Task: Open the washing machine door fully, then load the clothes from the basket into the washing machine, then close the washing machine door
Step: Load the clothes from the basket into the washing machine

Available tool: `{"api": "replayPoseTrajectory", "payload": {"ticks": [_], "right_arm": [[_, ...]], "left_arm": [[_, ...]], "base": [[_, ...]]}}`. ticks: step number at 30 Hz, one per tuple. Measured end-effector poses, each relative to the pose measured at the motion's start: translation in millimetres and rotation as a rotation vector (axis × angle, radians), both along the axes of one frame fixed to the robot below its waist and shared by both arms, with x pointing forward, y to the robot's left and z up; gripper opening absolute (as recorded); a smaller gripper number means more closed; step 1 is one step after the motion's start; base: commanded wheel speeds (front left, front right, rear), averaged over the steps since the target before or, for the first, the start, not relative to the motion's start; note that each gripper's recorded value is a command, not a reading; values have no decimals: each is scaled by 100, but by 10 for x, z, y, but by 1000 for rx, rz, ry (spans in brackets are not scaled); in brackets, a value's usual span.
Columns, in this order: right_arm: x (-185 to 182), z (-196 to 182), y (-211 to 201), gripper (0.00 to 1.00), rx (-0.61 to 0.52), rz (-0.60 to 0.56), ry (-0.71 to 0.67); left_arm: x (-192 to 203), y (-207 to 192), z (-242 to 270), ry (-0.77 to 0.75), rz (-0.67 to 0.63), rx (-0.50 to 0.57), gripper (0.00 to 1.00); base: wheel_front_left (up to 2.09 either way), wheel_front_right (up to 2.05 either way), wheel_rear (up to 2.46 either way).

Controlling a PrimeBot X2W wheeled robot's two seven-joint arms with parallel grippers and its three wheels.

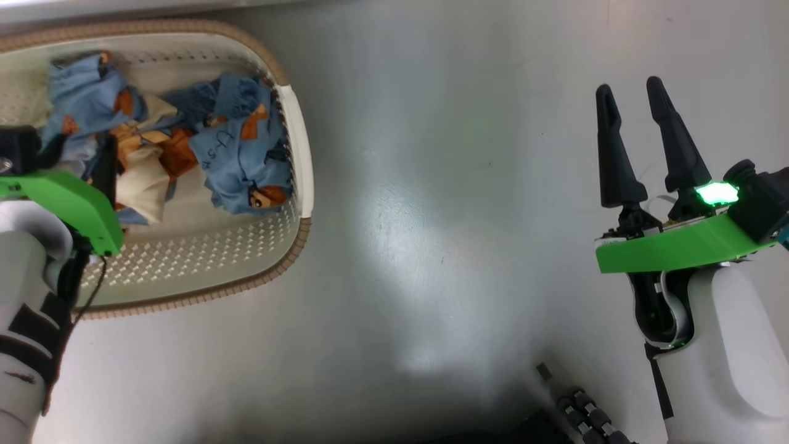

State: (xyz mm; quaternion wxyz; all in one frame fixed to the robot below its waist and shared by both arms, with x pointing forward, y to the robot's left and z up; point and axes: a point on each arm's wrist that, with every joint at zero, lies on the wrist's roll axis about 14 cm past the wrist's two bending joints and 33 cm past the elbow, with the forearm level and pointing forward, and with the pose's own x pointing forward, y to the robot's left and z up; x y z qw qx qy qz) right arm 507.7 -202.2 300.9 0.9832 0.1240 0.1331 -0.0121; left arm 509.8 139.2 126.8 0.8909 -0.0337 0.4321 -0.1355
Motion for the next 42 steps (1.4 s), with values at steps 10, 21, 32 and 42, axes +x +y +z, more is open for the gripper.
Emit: {"api": "replayPoseTrajectory", "payload": {"ticks": [10, 21, 32, 42], "right_arm": [[21, -34, 21, 100, -3, 11, -6], [58, 115, 28, 100, -2, 12, -37], [85, 433, 95, 100, 14, 21, -92], [-165, 697, 134, 100, 19, 35, -94]], "left_arm": [[-104, -36, -194, 66, -54, 29, 27], [-3, -59, -40, 42, -22, 10, 0], [61, -65, 449, -41, 121, -94, 0], [-54, -14, 1146, -200, 166, -150, 0]], "base": [[0, 0, 0], [0, 0, 0], [0, 0, 0], [0, 0, 0]]}}
